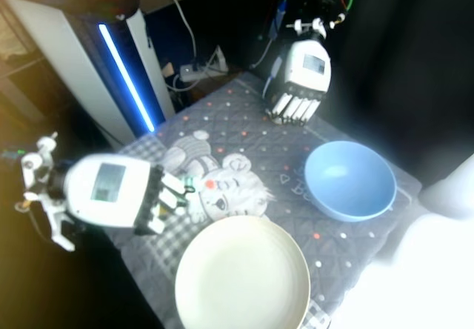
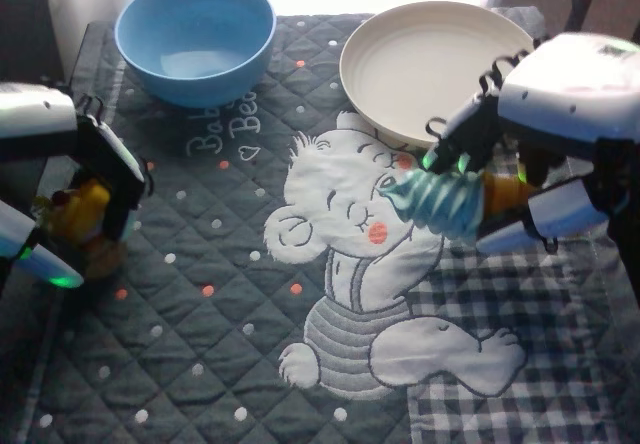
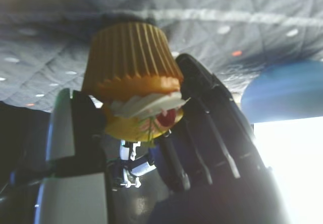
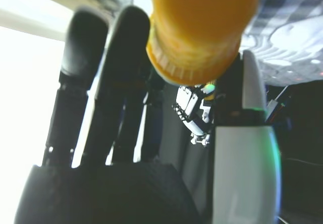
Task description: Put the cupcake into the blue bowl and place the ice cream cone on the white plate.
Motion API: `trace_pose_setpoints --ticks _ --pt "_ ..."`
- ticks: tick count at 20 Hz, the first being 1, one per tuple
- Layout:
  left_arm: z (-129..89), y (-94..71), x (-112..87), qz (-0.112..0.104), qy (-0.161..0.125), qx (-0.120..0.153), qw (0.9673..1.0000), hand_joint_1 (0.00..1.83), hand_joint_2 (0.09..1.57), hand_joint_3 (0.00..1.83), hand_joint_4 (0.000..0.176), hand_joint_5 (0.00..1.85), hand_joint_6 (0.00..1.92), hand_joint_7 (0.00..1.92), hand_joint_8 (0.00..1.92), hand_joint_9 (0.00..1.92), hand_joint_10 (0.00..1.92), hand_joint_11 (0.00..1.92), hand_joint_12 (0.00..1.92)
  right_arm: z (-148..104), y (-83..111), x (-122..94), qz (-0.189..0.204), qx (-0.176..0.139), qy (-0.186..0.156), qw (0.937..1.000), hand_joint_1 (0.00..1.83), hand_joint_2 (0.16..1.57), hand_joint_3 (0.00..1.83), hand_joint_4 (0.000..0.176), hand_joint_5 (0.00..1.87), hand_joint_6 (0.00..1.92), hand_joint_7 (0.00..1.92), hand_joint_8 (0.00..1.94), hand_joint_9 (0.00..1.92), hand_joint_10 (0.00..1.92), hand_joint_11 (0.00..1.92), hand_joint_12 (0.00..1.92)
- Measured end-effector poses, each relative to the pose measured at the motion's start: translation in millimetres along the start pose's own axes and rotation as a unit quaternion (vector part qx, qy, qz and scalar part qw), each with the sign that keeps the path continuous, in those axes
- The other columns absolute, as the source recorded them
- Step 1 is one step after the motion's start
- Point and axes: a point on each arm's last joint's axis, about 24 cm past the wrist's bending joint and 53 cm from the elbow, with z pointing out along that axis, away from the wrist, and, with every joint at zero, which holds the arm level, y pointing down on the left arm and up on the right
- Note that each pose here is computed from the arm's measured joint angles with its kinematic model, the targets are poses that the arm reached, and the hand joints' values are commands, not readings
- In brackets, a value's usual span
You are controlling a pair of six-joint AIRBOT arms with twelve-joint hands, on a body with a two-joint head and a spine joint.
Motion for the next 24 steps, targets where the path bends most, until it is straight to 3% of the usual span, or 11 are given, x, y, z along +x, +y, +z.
trace_pose_setpoints --ticks 1,4,6,9,12,13,15,17,18,20,24 --pt "-1 -1.9 -6.7 0.010 -0.007 0.002 0.9999 1.39 1.06 0.00 0.000 1.02 0.82 1.16 0.60 1.01 1.10 0.75 1.20 0 2.7 -5 -0.002 -0.004 -0.009 1.0000 1.30 1.04 0.00 0.000 1.04 0.73 1.30 0.60 1.58 0.00 1.19 1.09" --pt "-5 -9.4 -37.7 0.012 -0.046 0.012 0.9988 1.39 1.06 0.00 0.000 1.00 0.91 1.16 0.61 1.03 1.02 0.79 1.07 1 15.3 -13 -0.002 -0.021 -0.028 0.9994 1.30 1.04 0.00 0.000 1.03 0.73 1.29 0.63 1.55 0.00 1.11 1.19" --pt "-6 -9.8 -48.0 0.009 -0.062 0.014 0.9980 1.39 1.06 0.00 0.000 0.99 0.95 1.14 0.63 1.03 1.01 0.81 1.04 2 21.4 -18 -0.014 -0.031 -0.036 0.9988 1.29 1.05 0.00 0.000 1.02 0.76 1.26 0.67 1.50 0.00 1.03 1.20" --pt "-12 -7.5 -80.4 0.016 -0.103 0.012 0.9945 1.39 1.08 0.00 0.000 0.90 1.02 1.08 0.75 1.04 1.03 0.90 0.97 3 26.6 -35 -0.032 -0.035 -0.060 0.9971 1.29 1.06 0.00 0.000 0.97 0.85 1.27 0.63 1.53 0.01 1.20 0.96" --pt "-14 -8.0 -116.6 0.014 -0.145 0.013 0.9892 1.40 1.04 0.00 0.000 1.00 0.76 1.19 0.61 1.14 0.97 0.92 1.04 6 31.2 -54 -0.048 -0.040 -0.085 0.9944 1.29 1.05 0.00 0.000 0.99 0.85 1.31 0.53 1.53 0.00 1.22 0.85" --pt "-12 -9.1 -121.8 0.017 -0.150 0.013 0.9884 1.40 1.03 0.00 0.000 1.01 0.75 1.21 0.57 1.16 0.93 0.94 1.01 7 31.5 -59 -0.050 -0.041 -0.092 0.9937 1.29 1.05 0.00 0.000 0.99 0.86 1.32 0.52 1.54 0.00 1.21 0.89" --pt "-6 -14.6 -131.4 0.028 -0.157 0.016 0.9871 1.39 1.05 0.00 0.000 0.97 0.92 1.18 0.58 1.09 0.94 0.90 0.94 12 31.0 -67 -0.054 -0.040 -0.100 0.9927 1.29 1.05 0.00 0.000 1.00 0.84 1.32 0.52 1.55 0.01 1.24 0.91" --pt "-2 -21.0 -149.8 0.037 -0.174 0.018 0.9838 1.39 1.05 0.00 0.000 0.99 0.89 1.17 0.58 1.08 0.98 0.89 1.03 19 29.2 -74 -0.057 -0.037 -0.106 0.9921 1.30 1.04 0.00 0.000 1.03 0.73 1.31 0.57 1.58 0.01 1.25 0.96" --pt "-1 -21.6 -157.9 0.040 -0.182 0.016 0.9823 1.39 1.05 0.00 0.000 0.98 0.87 1.16 0.60 1.11 0.95 0.96 1.02 22 27.9 -78 -0.057 -0.035 -0.109 0.9918 1.30 1.03 0.00 0.000 1.06 0.69 1.33 0.54 1.58 0.01 1.29 0.89" --pt "3 -15.8 -169.0 0.049 -0.190 0.002 0.9807 1.39 1.05 0.00 0.000 0.97 0.89 1.15 0.62 1.11 0.94 0.97 0.96 28 20.9 -85 -0.057 -0.027 -0.114 0.9915 1.29 1.03 0.00 0.000 1.08 0.68 1.33 0.52 1.56 0.00 1.32 0.77" --pt "22 1.5 -179.2 0.043 -0.194 -0.030 0.9796 1.39 1.06 0.00 0.000 0.93 0.99 1.14 0.60 1.15 0.87 1.06 0.84 44 10.6 -92 -0.059 -0.008 -0.114 0.9917 1.29 1.03 0.00 0.000 1.08 0.66 1.30 0.59 1.55 0.00 1.35 0.74"
